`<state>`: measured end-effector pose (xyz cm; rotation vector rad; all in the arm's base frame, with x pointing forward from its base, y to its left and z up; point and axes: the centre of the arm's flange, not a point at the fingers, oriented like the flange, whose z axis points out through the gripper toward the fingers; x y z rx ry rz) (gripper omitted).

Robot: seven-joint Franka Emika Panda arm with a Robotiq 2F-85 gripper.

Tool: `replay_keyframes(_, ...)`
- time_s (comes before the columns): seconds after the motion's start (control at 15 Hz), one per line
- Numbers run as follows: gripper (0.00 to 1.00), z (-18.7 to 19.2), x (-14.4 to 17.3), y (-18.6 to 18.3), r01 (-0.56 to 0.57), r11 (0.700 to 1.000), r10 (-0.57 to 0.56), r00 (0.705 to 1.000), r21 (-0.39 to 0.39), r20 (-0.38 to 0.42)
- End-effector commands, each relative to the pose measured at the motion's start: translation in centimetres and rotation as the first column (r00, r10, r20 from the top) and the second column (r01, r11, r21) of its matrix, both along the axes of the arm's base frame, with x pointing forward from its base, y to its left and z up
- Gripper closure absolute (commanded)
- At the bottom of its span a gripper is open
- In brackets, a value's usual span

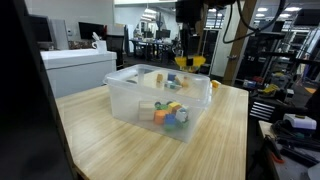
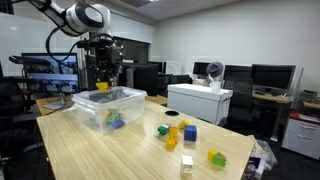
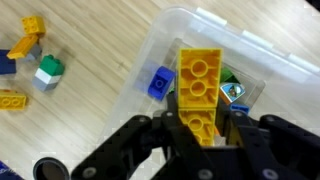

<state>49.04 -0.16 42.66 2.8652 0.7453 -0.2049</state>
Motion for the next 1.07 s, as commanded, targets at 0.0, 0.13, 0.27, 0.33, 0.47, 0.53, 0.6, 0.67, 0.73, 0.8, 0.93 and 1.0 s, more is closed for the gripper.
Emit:
replay_keyframes(0.0,0.28,-1.5,-1.7,-0.3,0.02,0.999,-0.02,1.0,0.05,-0.01)
replay_keyframes(0.13,0.13,-1.0,-1.1,-0.8,0.102,0.991,-0.105,0.994,0.091,0.03)
replay_keyframes(0.27,0.01,1.3,0.6,-2.5,0.2,0.969,-0.211,0.975,0.148,0.064)
replay_keyframes(0.33,0.0,2.8,1.3,-3.8,0.244,0.954,-0.26,0.962,0.173,0.08)
replay_keyframes(0.47,0.0,4.5,2.6,-6.9,0.319,0.925,-0.349,0.929,0.207,0.124)
replay_keyframes(0.53,0.0,5.2,3.2,-8.9,0.357,0.908,-0.393,0.908,0.221,0.149)
replay_keyframes(0.6,0.0,5.8,3.7,-11.3,0.395,0.888,-0.439,0.881,0.234,0.177)
replay_keyframes(0.67,0.0,6.1,4.4,-14.2,0.426,0.871,-0.477,0.853,0.245,0.211)
replay_keyframes(0.73,0.0,6.2,4.9,-17.2,0.458,0.851,-0.515,0.823,0.257,0.241)
replay_keyframes(0.8,0.0,5.9,5.4,-20.3,0.477,0.841,-0.537,0.796,0.256,0.279)
replay_keyframes(0.93,0.0,4.6,5.5,-26.2,0.477,0.85,-0.526,0.788,0.222,0.32)
replay_keyframes(1.0,0.0,3.5,5.5,-28.9,0.483,0.851,-0.524,0.787,0.204,0.324)
